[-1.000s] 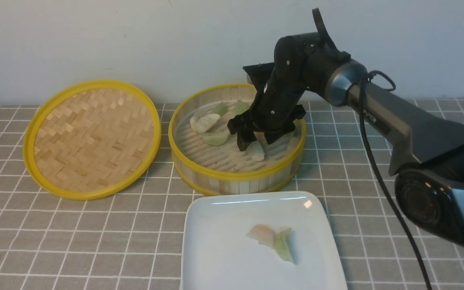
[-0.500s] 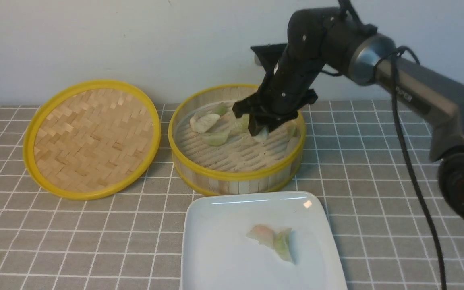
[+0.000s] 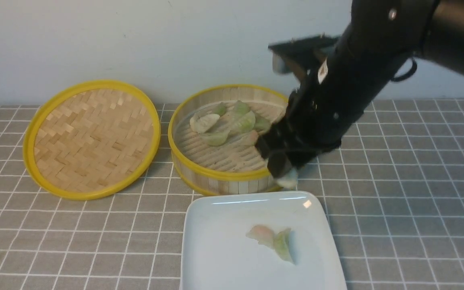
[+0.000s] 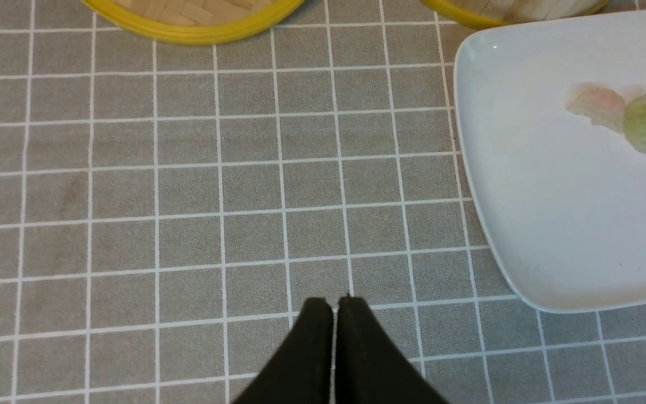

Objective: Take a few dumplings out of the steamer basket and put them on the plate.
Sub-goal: Use the right arm to put the dumpling into the plate

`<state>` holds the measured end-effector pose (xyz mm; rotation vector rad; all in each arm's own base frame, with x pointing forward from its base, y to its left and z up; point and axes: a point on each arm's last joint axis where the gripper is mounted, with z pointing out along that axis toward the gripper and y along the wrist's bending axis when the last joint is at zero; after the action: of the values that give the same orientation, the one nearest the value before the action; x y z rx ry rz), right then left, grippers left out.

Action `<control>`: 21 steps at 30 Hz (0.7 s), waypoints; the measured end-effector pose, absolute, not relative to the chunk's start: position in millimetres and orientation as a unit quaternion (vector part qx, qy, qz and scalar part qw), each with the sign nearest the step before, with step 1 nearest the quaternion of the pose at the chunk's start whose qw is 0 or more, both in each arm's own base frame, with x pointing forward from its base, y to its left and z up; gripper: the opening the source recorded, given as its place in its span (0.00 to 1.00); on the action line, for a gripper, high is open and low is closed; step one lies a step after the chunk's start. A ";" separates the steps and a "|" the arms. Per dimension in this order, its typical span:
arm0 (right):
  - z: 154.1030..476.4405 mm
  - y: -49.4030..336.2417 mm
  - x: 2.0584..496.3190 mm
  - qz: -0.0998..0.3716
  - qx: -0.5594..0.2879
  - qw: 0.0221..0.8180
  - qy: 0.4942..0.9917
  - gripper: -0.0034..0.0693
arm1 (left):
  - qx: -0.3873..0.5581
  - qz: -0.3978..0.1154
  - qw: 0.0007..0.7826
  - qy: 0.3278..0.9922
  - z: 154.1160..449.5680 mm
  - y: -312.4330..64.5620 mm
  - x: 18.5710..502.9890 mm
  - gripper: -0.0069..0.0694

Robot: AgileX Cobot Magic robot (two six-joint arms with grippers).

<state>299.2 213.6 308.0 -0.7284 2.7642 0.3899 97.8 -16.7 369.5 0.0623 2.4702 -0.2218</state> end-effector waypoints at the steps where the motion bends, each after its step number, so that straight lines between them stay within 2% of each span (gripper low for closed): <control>1: 290.3 216.2 290.8 0.126 -0.258 0.100 0.953 0.37 | 0.023 -0.084 0.333 0.939 370.5 -16.6 99.2 0.08; 6: 235.5 227.6 280.2 0.121 -0.258 0.033 0.958 0.37 | 0.022 -0.084 0.353 0.932 372.9 -16.4 102.4 0.08; 14: 196.5 238.4 286.1 0.123 -0.244 -0.016 0.962 0.37 | 0.020 -0.083 0.360 0.929 373.0 -16.3 109.3 0.08; 17: 195.1 239.6 287.1 0.127 -0.241 -0.013 0.962 0.41 | 0.020 -0.083 0.360 0.929 373.0 -16.3 109.3 0.08; 19: 197.4 240.8 288.9 0.129 -0.241 -0.006 0.962 0.51 | 0.020 -0.083 0.360 0.929 373.0 -16.3 109.3 0.08; 21: 198.9 241.6 289.9 0.131 -0.241 -0.003 0.962 0.57 | 0.020 -0.083 0.360 0.929 373.0 -16.3 109.3 0.08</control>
<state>289.9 241.6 198.9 -0.7590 3.0266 0.4108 109.3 -16.3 373.0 0.0512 2.3946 -0.2143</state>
